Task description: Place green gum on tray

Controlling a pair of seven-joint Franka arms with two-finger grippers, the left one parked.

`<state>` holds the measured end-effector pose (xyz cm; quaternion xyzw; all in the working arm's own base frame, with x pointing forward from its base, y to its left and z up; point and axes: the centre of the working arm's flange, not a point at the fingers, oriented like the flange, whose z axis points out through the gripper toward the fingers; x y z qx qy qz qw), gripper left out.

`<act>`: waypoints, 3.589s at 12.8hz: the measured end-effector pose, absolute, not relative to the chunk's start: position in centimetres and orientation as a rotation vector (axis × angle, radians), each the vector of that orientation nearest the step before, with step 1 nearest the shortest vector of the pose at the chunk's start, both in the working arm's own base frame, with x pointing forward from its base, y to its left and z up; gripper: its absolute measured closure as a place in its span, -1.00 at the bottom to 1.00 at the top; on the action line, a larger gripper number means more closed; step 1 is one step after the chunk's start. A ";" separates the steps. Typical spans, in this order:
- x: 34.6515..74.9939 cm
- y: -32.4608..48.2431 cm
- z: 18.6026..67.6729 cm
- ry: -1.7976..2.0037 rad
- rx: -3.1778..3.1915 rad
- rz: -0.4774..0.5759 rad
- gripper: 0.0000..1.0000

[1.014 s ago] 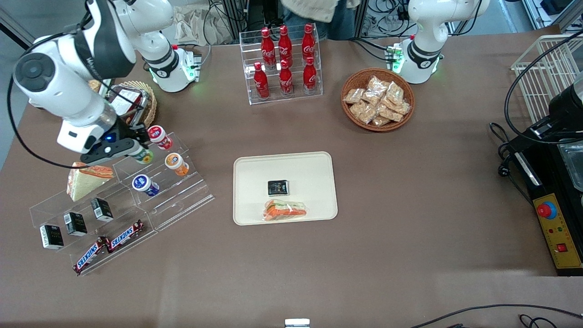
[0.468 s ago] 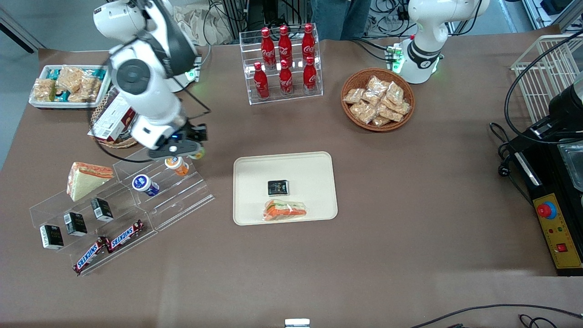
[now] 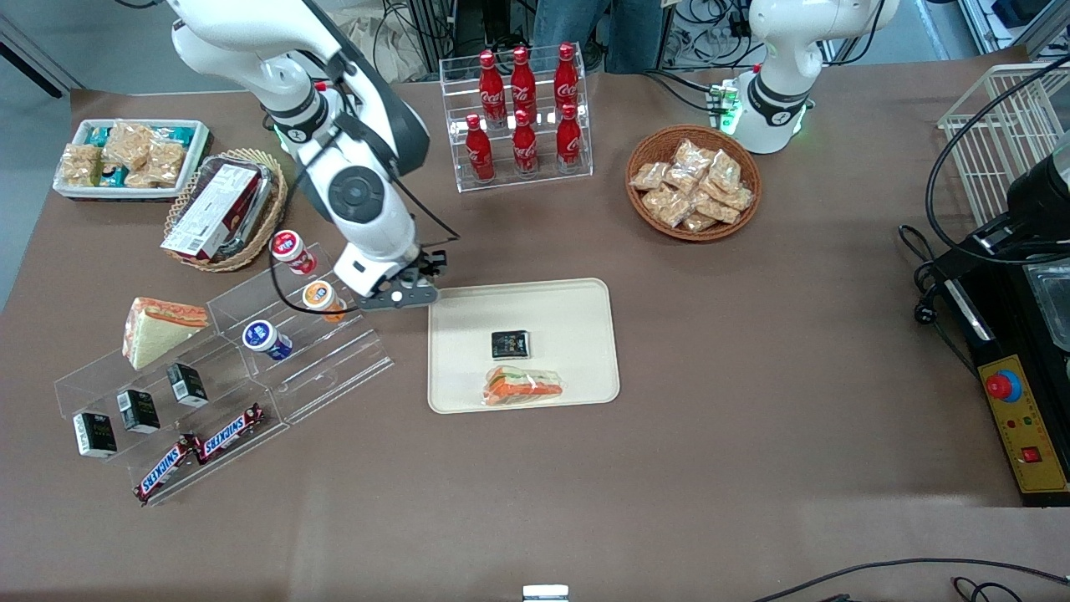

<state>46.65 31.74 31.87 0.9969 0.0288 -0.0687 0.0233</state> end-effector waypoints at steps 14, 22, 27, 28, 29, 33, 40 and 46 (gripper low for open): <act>48.9 33.3 23.2 -0.004 3.147 -0.167 -0.17; 49.3 32.9 22.4 -0.023 3.147 -0.164 -0.51; 49.7 32.7 22.7 -0.031 3.149 -0.154 -0.98; 49.8 32.8 22.7 -0.030 3.149 -0.151 -0.98; 49.9 32.8 22.9 -0.028 3.150 -0.144 -0.98; 51.5 32.4 28.5 0.056 3.144 -0.011 -0.97; 55.7 21.8 48.7 0.144 3.115 -0.062 -0.98; 57.1 5.9 55.5 -0.079 3.127 -0.013 -0.97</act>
